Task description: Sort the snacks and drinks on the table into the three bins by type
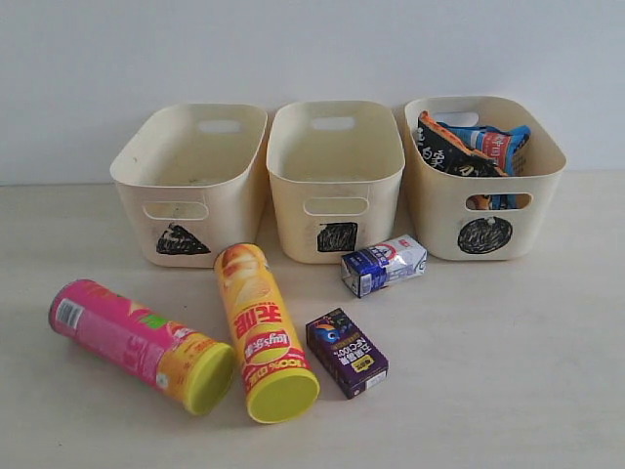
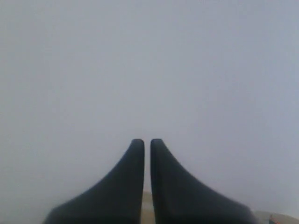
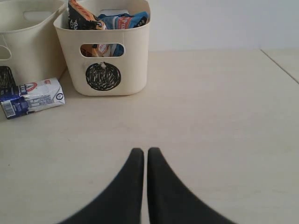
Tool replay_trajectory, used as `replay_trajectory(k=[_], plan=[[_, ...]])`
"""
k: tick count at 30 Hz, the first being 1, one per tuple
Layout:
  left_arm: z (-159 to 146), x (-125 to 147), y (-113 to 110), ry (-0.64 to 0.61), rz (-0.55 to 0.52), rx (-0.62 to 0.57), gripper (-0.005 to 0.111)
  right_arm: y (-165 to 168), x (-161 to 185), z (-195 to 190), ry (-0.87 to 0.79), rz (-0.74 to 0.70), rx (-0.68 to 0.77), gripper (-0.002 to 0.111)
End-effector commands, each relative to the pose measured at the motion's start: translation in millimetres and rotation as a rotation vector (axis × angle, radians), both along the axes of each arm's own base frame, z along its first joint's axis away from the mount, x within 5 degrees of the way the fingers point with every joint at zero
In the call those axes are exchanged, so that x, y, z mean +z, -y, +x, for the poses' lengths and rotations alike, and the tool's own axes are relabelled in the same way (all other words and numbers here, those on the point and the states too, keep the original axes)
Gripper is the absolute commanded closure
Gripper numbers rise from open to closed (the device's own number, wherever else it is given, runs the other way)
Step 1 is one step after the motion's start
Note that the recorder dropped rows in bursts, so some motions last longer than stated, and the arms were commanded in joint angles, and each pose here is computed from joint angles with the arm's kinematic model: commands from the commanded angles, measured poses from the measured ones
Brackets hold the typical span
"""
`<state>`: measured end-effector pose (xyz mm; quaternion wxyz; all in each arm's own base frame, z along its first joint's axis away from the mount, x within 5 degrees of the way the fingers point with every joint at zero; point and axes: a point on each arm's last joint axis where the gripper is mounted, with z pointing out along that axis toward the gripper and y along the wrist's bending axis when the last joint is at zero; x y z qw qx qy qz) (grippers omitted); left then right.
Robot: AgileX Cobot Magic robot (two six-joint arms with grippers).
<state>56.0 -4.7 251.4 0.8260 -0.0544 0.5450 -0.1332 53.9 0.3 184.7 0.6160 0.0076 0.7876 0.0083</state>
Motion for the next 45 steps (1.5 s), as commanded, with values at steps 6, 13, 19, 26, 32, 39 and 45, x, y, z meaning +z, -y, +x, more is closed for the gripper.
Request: replay_trajectory(k=[6,13,19,26,32,39,45], plan=[[72,39,4,-0.255,0.05,-0.024,0.103,0,-1,0,0.004,-0.003,-0.001,0.108],[144,37,13,-0.622,0.353,-0.075,0.103,0,-1,0,0.004,-0.001,-0.002,0.108],[178,20,27,-0.719,0.551,-0.162,0.103,0,-1,0,0.004,-0.001,-0.002,0.108],[199,12,38,-0.707,0.863,-0.234,0.103,0,-1,0,0.004,0.001,-0.002,0.108],[223,13,22,-0.805,0.838,-0.039,0.103,0,-1,0,0.004,0.001,-0.002,0.108],[234,8,-19,-1.016,1.047,0.403,0.103,0,-1,0,0.004,0.001,-0.002,0.108],[222,-9,-31,-1.462,1.037,0.405,0.103,0,-1,0,0.004,0.001,-0.002,0.108]])
